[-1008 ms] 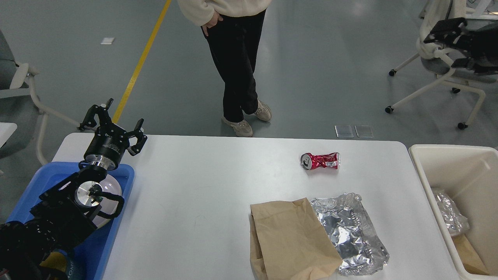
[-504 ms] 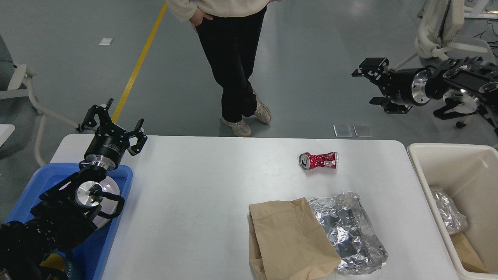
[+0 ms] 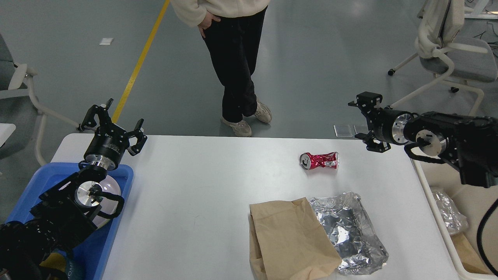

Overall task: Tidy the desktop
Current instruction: 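Lower the right gripper toward the red crushed can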

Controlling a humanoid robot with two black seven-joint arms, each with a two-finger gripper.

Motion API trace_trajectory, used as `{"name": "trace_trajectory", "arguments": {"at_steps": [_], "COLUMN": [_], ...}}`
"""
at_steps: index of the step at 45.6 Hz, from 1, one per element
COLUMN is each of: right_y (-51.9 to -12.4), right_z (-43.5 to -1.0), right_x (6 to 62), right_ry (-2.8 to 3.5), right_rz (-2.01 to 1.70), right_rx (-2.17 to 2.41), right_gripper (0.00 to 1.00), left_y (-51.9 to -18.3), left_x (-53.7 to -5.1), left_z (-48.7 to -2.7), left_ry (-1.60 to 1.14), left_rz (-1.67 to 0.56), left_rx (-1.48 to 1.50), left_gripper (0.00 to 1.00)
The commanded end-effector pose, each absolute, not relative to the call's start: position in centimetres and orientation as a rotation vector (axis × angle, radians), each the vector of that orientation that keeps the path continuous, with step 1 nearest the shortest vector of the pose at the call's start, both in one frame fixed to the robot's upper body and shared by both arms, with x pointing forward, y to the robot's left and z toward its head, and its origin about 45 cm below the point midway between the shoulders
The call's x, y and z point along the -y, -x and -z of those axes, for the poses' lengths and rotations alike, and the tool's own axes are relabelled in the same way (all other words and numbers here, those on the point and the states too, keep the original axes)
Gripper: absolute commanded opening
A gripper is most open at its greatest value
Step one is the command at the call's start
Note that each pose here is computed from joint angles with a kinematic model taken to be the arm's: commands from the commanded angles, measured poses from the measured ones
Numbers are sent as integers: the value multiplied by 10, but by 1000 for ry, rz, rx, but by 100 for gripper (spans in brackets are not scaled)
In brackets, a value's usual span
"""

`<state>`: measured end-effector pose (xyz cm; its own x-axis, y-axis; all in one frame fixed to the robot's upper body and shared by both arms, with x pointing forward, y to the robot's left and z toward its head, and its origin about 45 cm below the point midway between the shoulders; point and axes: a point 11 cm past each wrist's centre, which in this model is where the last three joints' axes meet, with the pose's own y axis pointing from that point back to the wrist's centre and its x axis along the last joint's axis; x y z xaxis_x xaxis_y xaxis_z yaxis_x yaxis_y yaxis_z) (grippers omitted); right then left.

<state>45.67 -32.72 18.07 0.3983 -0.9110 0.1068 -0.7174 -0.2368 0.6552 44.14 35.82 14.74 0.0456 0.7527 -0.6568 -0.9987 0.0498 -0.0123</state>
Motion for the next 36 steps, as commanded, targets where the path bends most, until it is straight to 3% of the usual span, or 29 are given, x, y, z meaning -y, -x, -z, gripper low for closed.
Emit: {"name": "trace_trajectory", "arguments": {"at_steps": [1, 9, 36], "right_y": [-438, -420, -425], "right_z": [-145, -110, -82], "right_x": [313, 292, 290], "right_ry": [-1999, -1981, -1876], "right_rz": [453, 497, 374], "right_rx": [1338, 1292, 1411], "right_gripper": [100, 100, 100], "left_y": [-441, -441, -441], "left_x": [-358, -358, -358], "left_z": [-147, -147, -147], "left_ry": [552, 552, 552], "left_rz": [-1446, -1446, -1446], "left_rx": [-561, -561, -561], "left_gripper": [97, 97, 97]}}
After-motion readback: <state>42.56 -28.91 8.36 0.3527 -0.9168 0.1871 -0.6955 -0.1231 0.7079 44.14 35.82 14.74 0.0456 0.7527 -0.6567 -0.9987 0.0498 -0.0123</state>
